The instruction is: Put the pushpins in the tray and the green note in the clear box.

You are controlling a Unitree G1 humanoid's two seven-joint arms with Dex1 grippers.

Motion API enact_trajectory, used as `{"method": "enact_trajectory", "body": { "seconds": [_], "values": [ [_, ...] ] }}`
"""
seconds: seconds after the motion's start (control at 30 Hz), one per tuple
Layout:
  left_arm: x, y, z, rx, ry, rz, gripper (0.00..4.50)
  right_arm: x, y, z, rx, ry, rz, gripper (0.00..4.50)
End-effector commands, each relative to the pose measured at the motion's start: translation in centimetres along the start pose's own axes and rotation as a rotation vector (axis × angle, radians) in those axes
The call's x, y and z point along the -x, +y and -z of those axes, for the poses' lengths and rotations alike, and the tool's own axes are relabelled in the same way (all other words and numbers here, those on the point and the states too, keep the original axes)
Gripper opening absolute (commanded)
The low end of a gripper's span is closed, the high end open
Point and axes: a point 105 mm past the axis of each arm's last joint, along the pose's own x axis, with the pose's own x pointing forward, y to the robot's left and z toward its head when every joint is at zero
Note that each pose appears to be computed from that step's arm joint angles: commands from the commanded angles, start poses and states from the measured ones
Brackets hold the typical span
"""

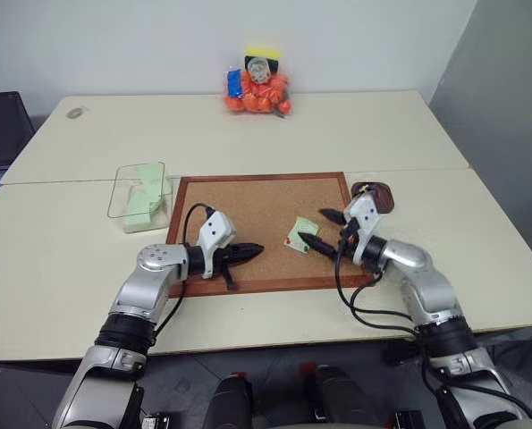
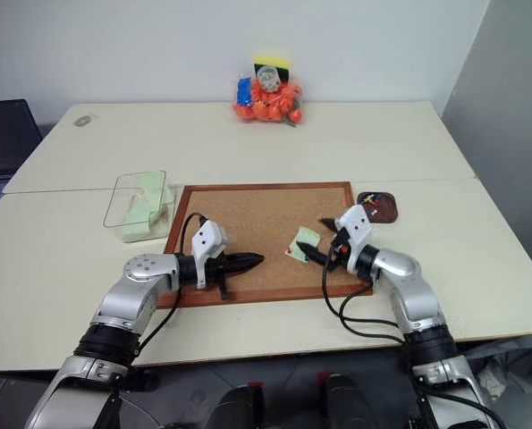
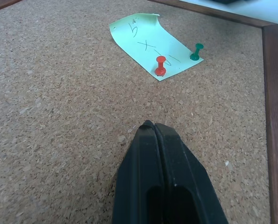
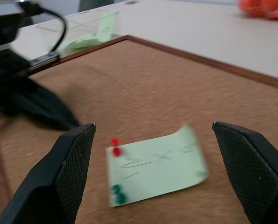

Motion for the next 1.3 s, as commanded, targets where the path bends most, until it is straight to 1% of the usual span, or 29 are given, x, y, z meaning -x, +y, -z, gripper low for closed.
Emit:
{"method": "enact_trajectory", "body": {
  "seconds": [0.03, 0.17, 0.53, 0.63, 0.7, 0.77, 0.8, 0.87, 0.97, 1.03, 1.07, 1.23, 1.27, 1.3],
  "values": [
    [0.7, -0.3, 3.6, 0.079, 0.126, -0.012, 0.00, -1.1, 1.7, -1.1, 0.044, -0.026, -0.067, 4.24],
    [0.8, -0.2, 3.6, 0.077, 0.127, -0.012, 0.00, -1.4, 1.6, -0.2, 0.056, 0.014, -0.068, 4.24],
    [0.9, -0.6, 3.7, 0.075, 0.130, -0.005, 0.00, 0.3, 0.6, 1.8, 0.067, 0.097, -0.060, 4.24],
    [0.9, -0.6, 3.7, 0.074, 0.132, -0.004, 0.00, 0.2, 0.7, 1.9, 0.064, 0.096, -0.062, 3.74],
    [0.8, -0.5, 3.6, 0.072, 0.133, -0.003, 0.00, -0.1, 0.8, 1.9, 0.053, 0.090, -0.062, 3.28],
    [0.8, -0.5, 3.6, 0.071, 0.133, -0.002, 0.00, -0.3, 0.8, 1.9, 0.048, 0.089, -0.063, 2.94],
    [0.8, -0.4, 3.6, 0.070, 0.132, -0.002, 0.00, -0.4, 0.9, 2.0, 0.050, 0.091, -0.063, 2.66],
    [0.8, -0.4, 3.5, 0.070, 0.132, -0.002, 0.00, -0.5, 0.8, 2.1, 0.050, 0.091, -0.061, 2.34],
    [0.8, -0.4, 3.5, 0.070, 0.132, -0.001, 0.00, -0.6, 0.7, 2.3, 0.047, 0.093, -0.055, 1.61],
    [0.8, -0.4, 3.5, 0.072, 0.131, -0.001, 0.00, -0.8, 0.6, 2.6, 0.042, 0.097, -0.049, 1.23],
    [0.8, -0.5, 3.5, 0.072, 0.131, -0.001, 0.00, -0.8, 0.6, 2.7, 0.041, 0.099, -0.047, 1.10],
    [0.8, -0.4, 3.5, 0.074, 0.131, -0.006, 0.00, -0.7, 0.3, 2.7, 0.034, 0.095, -0.039, 0.18],
    [0.9, -0.4, 3.6, 0.074, 0.131, -0.007, 0.00, -0.6, 0.2, 2.6, 0.032, 0.091, -0.034, 0.04],
    [0.9, -0.4, 3.6, 0.075, 0.131, -0.007, 0.00, -0.6, 0.0, 2.4, 0.030, 0.084, -0.028, 0.04]
  ]
}}
